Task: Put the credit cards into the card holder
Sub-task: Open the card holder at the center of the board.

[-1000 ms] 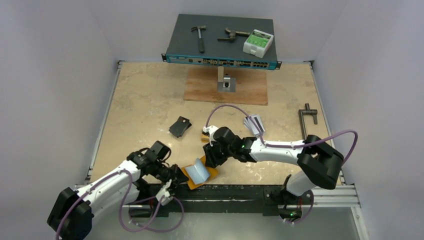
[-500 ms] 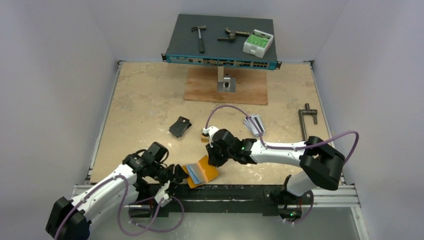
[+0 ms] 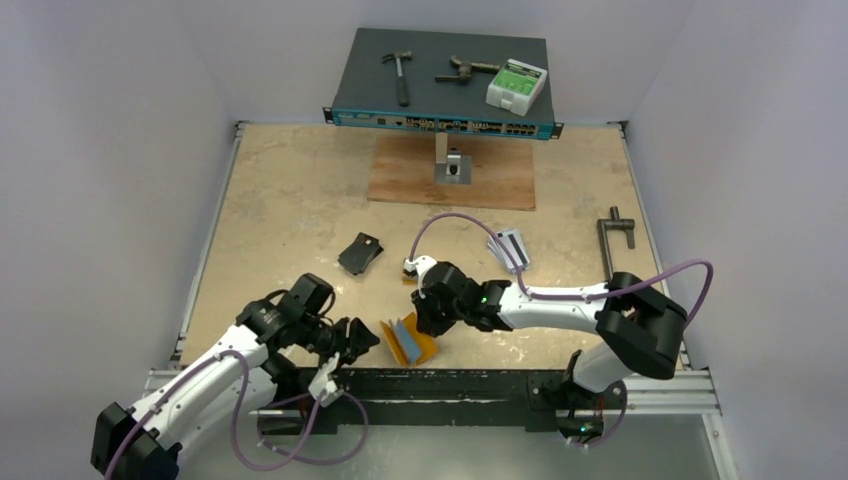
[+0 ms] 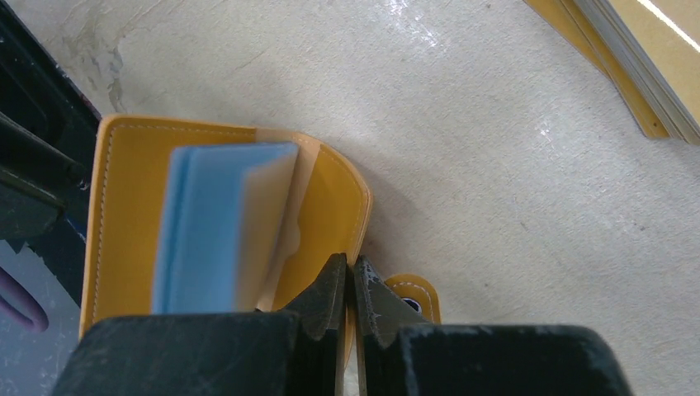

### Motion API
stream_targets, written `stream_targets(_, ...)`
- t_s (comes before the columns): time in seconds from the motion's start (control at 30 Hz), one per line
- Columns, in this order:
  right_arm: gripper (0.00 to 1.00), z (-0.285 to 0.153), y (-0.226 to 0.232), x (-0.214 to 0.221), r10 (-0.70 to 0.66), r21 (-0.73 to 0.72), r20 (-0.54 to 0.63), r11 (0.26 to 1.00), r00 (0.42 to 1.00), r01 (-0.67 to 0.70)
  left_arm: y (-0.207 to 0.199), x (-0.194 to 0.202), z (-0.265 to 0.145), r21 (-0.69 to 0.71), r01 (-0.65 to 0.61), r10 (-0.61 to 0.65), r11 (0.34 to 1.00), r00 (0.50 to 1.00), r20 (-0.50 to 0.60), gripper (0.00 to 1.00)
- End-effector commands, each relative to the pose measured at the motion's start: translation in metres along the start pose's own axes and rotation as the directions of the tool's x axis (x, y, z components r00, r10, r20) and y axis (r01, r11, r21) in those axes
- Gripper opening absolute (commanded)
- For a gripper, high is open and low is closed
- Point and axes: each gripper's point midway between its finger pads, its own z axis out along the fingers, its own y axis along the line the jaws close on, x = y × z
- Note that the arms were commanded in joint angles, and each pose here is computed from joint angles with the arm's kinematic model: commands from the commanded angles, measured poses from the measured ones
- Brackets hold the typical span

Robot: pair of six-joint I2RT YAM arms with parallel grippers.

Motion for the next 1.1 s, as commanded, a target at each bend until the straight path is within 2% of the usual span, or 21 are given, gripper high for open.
stream_targets(0.0, 0.0, -0.001, -0.001, 0.0, -0.004, 0.017, 0.016, 1.0, 1.0, 0.003, 0.044, -0.01, -0.005, -0.076, -0.405, 0.408, 0.911, 0.913, 0.02, 0.37)
stream_targets(0.47, 0.0, -0.036, 0.015, -0.036, -0.002, -0.01, 0.139, 1.0, 0.99, 0.004, 0.108, -0.012, -0.018, -0.203, -0.417, 0.429, 0.886, 0.903, 0.018, 0.39)
stream_targets(0.67, 0.0, -0.022, 0.013, -0.021, 0.003, -0.017, 0.086, 1.0, 0.996, -0.002, 0.103, -0.012, 0.002, -0.161, -0.379, 0.394, 0.911, 0.916, 0.073, 0.36)
stream_targets(0.8, 0.0, -0.022, 0.018, -0.021, 0.011, -0.031, 0.099, 0.999, 0.995, -0.007, 0.091, -0.004, 0.016, -0.087, -0.341, 0.349, 0.936, 0.931, 0.107, 0.32)
stream_targets(1.07, 0.0, -0.02, 0.019, -0.019, 0.008, -0.038, 0.094, 0.999, 0.996, -0.005, 0.083, 0.008, 0.033, -0.056, -0.331, 0.335, 0.942, 0.936, 0.109, 0.2)
